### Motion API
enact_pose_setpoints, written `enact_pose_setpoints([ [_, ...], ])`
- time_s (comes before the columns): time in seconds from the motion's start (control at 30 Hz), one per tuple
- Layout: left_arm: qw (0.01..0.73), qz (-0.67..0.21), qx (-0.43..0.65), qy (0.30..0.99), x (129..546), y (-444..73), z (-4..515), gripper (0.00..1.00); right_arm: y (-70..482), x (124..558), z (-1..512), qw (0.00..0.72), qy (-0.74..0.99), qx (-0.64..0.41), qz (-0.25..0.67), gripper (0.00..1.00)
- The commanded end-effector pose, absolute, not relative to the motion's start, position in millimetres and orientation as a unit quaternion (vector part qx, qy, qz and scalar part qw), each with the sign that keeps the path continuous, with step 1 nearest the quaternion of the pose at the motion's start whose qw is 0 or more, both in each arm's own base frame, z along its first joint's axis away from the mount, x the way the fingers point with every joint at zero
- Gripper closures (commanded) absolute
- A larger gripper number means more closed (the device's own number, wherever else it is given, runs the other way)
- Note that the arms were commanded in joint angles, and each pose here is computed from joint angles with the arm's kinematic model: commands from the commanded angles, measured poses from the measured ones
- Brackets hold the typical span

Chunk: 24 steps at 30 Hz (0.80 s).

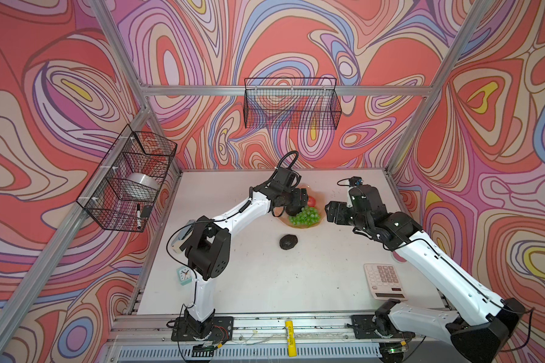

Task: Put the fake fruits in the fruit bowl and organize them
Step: 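Lay the grapes in the bowl beside the avocado with the left gripper, then grasp the remaining avocado with the right gripper while the left arm retracts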

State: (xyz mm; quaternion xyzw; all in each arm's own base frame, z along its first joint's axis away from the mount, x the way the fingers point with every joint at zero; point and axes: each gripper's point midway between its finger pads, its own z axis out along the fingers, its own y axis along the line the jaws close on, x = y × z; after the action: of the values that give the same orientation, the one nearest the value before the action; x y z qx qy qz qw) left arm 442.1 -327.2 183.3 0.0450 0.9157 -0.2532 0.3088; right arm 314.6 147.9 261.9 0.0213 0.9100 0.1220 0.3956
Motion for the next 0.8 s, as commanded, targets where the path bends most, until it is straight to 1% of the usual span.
enact_pose_setpoints([
  [0.0, 0.398, -0.283, 0.026, 0.872, 447, -296, 270, 0.05, 166, 301, 244, 0.351, 0.926, 0.016, 0.137, 0.1],
  [0.1, 0.448, -0.278, 0.018, 0.85, 442, -264, 312, 0.04, 186, 289, 230, 0.325, 0.936, 0.005, 0.131, 0.1],
  [0.17, 0.484, -0.26, 0.013, 0.836, 433, -238, 338, 0.03, 206, 279, 218, 0.306, 0.943, -0.008, 0.128, 0.1],
  [0.27, 0.516, -0.226, -0.018, 0.826, 421, -191, 352, 0.01, 241, 268, 196, 0.272, 0.95, -0.005, 0.153, 0.1],
  [0.37, 0.531, -0.198, -0.064, 0.821, 403, -139, 349, 0.0, 271, 266, 174, 0.253, 0.953, 0.013, 0.166, 0.1],
  [0.5, 0.535, -0.181, -0.129, 0.815, 374, -77, 337, 0.0, 290, 274, 141, 0.228, 0.959, 0.067, 0.156, 0.08],
  [0.6, 0.534, -0.166, -0.153, 0.815, 354, -50, 329, 0.0, 294, 280, 120, 0.223, 0.956, 0.116, 0.151, 0.07],
  [0.77, 0.533, -0.12, -0.164, 0.821, 328, -26, 323, 0.0, 305, 296, 113, 0.232, 0.95, 0.149, 0.146, 0.07],
])
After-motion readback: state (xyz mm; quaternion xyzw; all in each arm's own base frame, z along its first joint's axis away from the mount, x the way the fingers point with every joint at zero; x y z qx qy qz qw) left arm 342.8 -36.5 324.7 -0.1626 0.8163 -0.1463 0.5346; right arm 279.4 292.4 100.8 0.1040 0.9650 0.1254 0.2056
